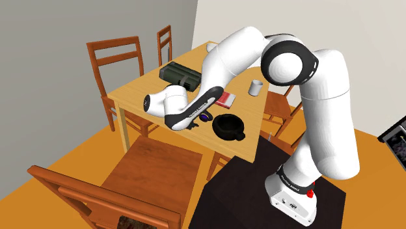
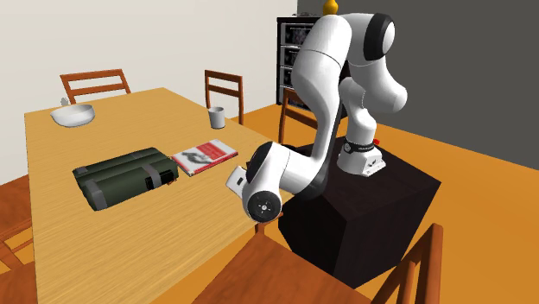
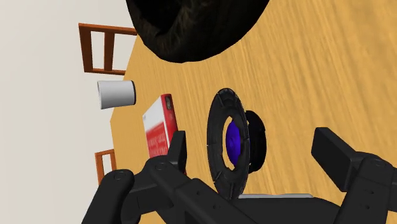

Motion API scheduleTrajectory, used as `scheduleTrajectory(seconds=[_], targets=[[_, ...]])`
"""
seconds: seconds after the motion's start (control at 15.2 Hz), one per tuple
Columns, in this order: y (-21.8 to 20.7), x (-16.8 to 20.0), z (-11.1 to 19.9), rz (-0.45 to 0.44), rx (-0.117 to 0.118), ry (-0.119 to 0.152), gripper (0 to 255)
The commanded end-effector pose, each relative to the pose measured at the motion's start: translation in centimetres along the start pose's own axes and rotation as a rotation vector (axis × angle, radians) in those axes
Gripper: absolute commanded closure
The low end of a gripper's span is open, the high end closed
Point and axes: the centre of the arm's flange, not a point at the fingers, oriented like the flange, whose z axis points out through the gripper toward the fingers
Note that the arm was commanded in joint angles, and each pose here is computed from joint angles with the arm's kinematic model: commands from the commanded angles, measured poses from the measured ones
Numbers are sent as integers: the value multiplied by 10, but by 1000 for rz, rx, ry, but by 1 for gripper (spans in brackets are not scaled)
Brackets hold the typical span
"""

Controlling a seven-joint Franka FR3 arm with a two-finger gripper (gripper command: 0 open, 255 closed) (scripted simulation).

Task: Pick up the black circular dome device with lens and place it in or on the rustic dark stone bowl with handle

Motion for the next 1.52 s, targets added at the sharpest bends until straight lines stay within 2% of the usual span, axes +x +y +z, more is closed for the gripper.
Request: scheduleTrajectory(seconds=[0.0,0.33,0.4,0.99,1.45], targets=[[0,0,5,1,-2,-2,0],[0,0,5,1,-2,-2,0],[0,0,5,1,-2,-2,255],[0,0,5,1,-2,-2,255],[32,-4,-14,1,-2,-2,255]])
